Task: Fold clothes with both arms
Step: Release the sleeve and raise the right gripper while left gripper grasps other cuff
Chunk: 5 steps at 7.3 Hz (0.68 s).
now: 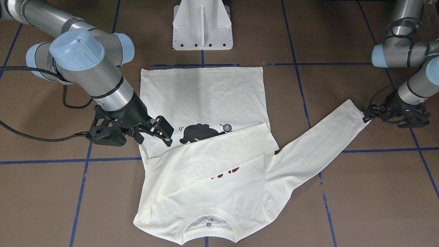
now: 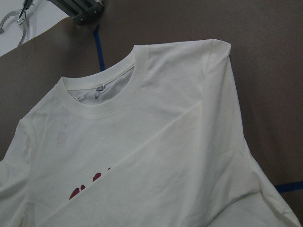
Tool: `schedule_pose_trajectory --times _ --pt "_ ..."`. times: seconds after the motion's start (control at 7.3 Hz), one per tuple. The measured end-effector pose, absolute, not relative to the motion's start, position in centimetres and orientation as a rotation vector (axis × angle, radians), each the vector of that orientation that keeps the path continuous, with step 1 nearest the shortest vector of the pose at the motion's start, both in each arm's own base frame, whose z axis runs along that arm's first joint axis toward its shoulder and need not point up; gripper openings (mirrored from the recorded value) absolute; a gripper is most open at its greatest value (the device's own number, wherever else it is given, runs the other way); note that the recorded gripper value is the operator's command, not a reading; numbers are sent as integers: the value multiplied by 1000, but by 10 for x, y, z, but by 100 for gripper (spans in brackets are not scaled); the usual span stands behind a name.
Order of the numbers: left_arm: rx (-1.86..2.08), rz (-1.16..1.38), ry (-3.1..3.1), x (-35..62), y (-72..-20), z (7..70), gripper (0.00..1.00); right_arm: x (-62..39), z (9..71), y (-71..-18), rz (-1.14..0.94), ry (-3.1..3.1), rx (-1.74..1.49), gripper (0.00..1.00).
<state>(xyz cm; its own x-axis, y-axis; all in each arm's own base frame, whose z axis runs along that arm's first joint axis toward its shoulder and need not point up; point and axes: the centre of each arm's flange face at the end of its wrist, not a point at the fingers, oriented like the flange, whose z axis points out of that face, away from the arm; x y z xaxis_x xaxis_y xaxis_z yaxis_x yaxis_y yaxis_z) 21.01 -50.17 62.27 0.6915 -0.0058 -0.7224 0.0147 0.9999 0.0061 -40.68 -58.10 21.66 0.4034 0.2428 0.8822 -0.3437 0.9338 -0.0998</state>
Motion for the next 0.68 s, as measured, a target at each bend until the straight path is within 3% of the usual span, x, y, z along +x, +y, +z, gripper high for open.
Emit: schedule_pose_trajectory --times 0.27,0.55,0.68 --pt "4 9 805 221 -498 623 56 -406 220 -580 374 -1091 104 100" --pt "-4 12 800 224 -495 628 27 -406 219 -580 373 -1093 106 100" --pt "-8 10 796 223 -494 630 0 -405 219 -579 373 -1095 106 100"
